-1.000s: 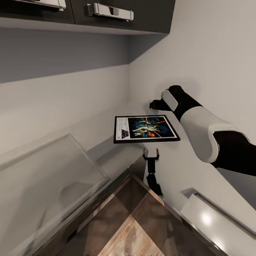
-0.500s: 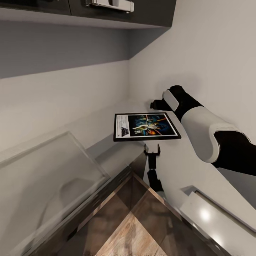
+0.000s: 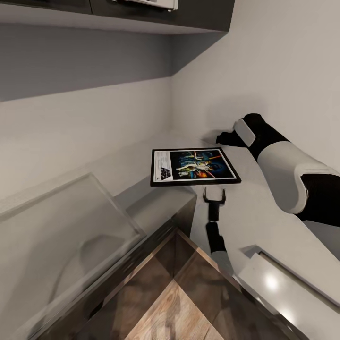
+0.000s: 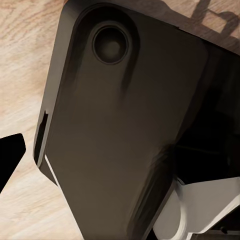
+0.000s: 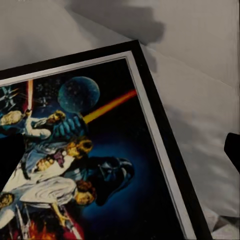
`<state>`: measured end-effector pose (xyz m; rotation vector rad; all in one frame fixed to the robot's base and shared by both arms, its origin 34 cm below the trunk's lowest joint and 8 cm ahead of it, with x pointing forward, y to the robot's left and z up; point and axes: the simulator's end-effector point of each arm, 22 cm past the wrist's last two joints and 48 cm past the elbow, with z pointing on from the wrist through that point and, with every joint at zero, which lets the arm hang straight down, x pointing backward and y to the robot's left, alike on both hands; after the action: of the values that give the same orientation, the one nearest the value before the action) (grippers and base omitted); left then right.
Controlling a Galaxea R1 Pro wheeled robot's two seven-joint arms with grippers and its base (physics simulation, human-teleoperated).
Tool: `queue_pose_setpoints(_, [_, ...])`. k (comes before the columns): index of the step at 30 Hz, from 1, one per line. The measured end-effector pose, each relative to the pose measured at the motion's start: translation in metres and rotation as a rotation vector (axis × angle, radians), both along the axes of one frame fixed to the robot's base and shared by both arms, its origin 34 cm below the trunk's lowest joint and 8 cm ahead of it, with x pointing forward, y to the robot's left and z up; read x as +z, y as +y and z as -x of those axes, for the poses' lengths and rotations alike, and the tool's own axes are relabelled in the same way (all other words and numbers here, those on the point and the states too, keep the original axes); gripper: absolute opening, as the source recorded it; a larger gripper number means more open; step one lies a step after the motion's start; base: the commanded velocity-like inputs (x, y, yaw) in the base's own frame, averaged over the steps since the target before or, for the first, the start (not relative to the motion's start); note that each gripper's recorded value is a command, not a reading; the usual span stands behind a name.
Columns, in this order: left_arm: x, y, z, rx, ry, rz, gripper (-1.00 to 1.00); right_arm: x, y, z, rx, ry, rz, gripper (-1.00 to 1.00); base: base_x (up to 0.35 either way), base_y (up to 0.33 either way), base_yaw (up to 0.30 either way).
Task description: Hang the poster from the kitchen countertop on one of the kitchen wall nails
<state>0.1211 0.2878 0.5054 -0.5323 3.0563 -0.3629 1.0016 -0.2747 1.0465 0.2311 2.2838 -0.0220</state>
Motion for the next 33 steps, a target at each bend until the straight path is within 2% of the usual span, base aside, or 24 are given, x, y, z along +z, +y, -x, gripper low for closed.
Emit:
queue_pose_setpoints(5, [0.000, 0.000, 0.000, 0.000, 0.000, 0.000, 1.00, -0.006, -0.006, 0.002, -0.006, 0.008, -0.004, 1.00, 0.000, 0.000, 0.000])
queue_pose_setpoints(11, [0.000, 0.000, 0.002, 0.000, 0.006, 0.000, 1.00, -0.015, 0.010, 0.000, 0.054, 0.008, -0.056, 1.00, 0.000, 0.000, 0.000])
queue_pose_setpoints(18, [0.000, 0.000, 0.006, 0.000, 0.016, 0.000, 1.00, -0.039, 0.013, 0.002, 0.066, 0.035, -0.069, 1.00, 0.000, 0.000, 0.000])
queue_pose_setpoints(33, [0.000, 0.000, 0.007, 0.000, 0.020, -0.001, 1.00, -0.057, -0.010, 0.007, 0.038, 0.058, -0.066, 1.00, 0.000, 0.000, 0.000])
